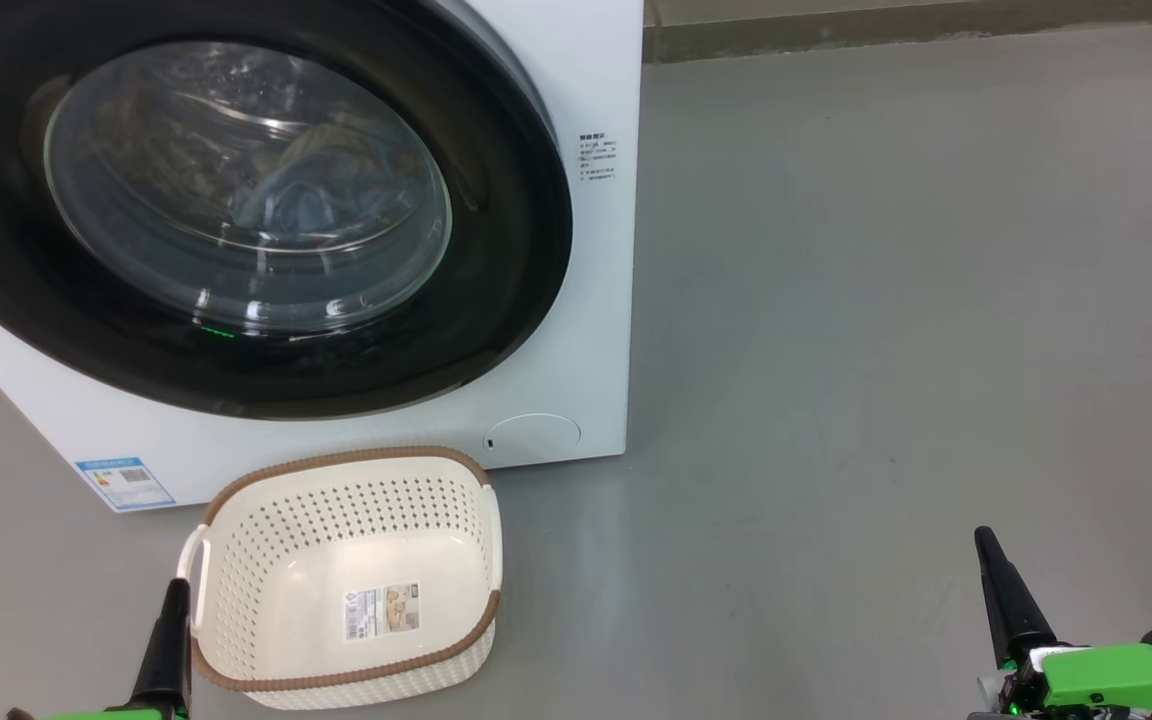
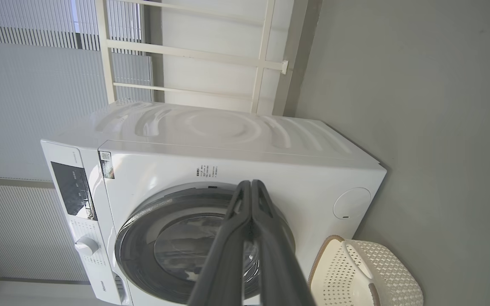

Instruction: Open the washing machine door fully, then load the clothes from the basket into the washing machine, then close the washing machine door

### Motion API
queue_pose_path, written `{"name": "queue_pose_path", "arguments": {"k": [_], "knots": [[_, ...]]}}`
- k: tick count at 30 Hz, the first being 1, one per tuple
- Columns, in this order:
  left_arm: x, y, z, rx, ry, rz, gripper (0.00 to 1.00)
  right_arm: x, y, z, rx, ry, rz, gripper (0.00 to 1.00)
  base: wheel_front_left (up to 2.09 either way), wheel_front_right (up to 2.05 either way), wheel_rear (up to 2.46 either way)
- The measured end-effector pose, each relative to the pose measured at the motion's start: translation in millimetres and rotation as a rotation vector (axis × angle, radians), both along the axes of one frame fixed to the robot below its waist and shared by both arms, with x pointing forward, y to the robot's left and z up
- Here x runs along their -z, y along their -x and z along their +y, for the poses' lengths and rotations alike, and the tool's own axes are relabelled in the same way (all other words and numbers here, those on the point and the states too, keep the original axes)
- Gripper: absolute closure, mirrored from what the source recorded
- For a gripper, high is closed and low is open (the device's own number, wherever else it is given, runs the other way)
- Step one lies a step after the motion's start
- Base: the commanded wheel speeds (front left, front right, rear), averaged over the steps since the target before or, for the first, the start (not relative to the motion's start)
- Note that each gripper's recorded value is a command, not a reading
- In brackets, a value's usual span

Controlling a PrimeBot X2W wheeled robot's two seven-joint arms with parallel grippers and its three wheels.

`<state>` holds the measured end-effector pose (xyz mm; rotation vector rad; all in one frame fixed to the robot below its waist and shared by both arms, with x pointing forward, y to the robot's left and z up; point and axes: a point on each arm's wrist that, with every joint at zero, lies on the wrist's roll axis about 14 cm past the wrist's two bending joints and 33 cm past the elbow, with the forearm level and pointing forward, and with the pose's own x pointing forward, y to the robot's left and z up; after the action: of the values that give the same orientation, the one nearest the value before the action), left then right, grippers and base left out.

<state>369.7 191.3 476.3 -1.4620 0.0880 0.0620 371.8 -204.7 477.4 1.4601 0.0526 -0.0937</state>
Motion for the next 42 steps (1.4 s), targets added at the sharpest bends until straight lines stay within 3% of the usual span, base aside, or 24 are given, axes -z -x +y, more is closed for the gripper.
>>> {"name": "queue_pose_path", "arguments": {"k": [11,42], "knots": [[-6.4,-7.0,-4.7,0.006,0.116,-0.022,1.0,-6.3,-4.5,-2.3,0.009,-0.109,-0.027,1.0,0.0,0.0,0.0],[-8.1,-8.4,-4.3,0.004,0.117,-0.027,1.0,-6.4,-4.5,-2.7,0.011,-0.118,-0.028,1.0,0.0,0.0,0.0]]}}
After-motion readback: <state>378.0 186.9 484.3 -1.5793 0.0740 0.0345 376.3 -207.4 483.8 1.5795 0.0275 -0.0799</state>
